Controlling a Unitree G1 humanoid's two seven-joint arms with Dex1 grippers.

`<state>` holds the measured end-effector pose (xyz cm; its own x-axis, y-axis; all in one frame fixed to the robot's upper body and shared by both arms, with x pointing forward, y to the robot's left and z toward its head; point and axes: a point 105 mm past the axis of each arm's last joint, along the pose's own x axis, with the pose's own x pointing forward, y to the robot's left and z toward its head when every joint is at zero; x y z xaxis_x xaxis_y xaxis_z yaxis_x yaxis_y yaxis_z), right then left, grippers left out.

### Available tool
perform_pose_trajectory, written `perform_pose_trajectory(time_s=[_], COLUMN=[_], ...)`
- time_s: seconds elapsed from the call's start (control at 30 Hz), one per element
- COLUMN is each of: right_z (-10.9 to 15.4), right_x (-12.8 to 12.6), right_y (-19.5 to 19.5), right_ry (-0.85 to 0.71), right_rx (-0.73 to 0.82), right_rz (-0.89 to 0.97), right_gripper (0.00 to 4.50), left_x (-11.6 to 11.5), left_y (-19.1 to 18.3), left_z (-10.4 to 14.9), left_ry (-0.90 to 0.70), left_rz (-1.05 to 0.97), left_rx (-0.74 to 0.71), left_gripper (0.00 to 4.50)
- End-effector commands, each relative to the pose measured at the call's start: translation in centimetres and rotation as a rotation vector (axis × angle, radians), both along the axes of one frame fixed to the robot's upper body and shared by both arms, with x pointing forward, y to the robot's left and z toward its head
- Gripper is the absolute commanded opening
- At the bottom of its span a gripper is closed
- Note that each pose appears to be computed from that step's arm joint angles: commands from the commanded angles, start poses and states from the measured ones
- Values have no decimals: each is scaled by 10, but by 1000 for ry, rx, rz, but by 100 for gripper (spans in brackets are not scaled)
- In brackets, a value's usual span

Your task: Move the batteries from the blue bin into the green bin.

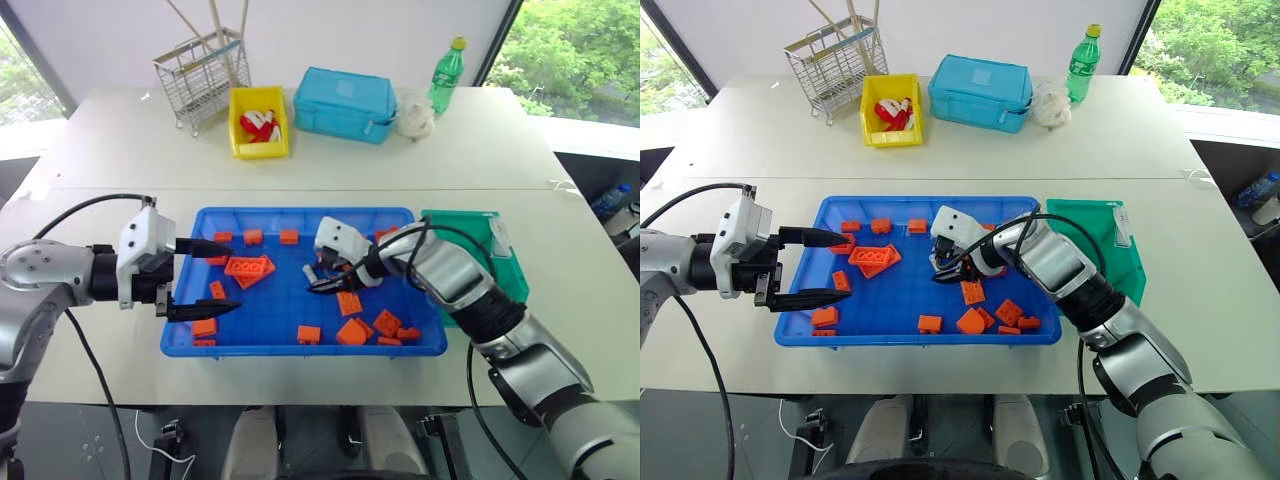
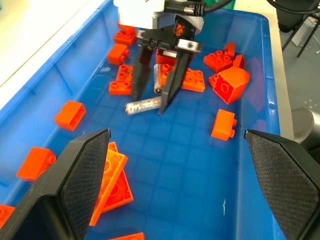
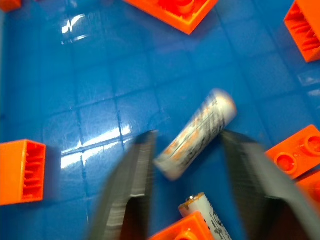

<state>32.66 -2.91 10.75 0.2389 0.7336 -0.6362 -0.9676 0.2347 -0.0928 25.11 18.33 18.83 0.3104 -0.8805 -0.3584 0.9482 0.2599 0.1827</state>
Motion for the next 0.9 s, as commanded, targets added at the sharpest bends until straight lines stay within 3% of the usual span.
perform_pose_trajectory(time_s=[0.03, 0.07, 0.17, 0.3, 0.43, 0.5, 0.63, 0.83, 0.9], right_z=[-2, 0, 18, 68, 115, 126, 119, 97, 91], right_x=[-8, -9, -12, -10, -3, 0, -18, -31, -31], right_y=[3, 3, 2, -17, -62, -107, -178, -213, -215], right_ry=[7, 5, 18, -9, -79, -141, -149, -157, -163], right_rx=[-4, 1, 61, 183, 255, 233, 125, 33, 18], right_rz=[36, 39, 32, -50, -206, -334, -506, -600, -607], right_gripper=[35, 1, 3, 3, 3, 3, 3, 3, 110], left_x=[0, 0, 1, 3, 7, 8, 11, 17, 21], left_y=[0, -1, -3, -8, -12, -16, -17, -15, -17], left_z=[12, 11, 10, 8, 5, 3, 1, 1, 2], left_ry=[-51, -51, -47, -40, -40, -39, -38, -38, -44], left_rz=[-7, -8, -21, -41, -52, -63, -81, -100, -108], left_rx=[-8, -9, -16, -30, -42, -52, -57, -51, -53], left_gripper=[450, 450, 450, 450, 450, 450, 450, 450, 450])
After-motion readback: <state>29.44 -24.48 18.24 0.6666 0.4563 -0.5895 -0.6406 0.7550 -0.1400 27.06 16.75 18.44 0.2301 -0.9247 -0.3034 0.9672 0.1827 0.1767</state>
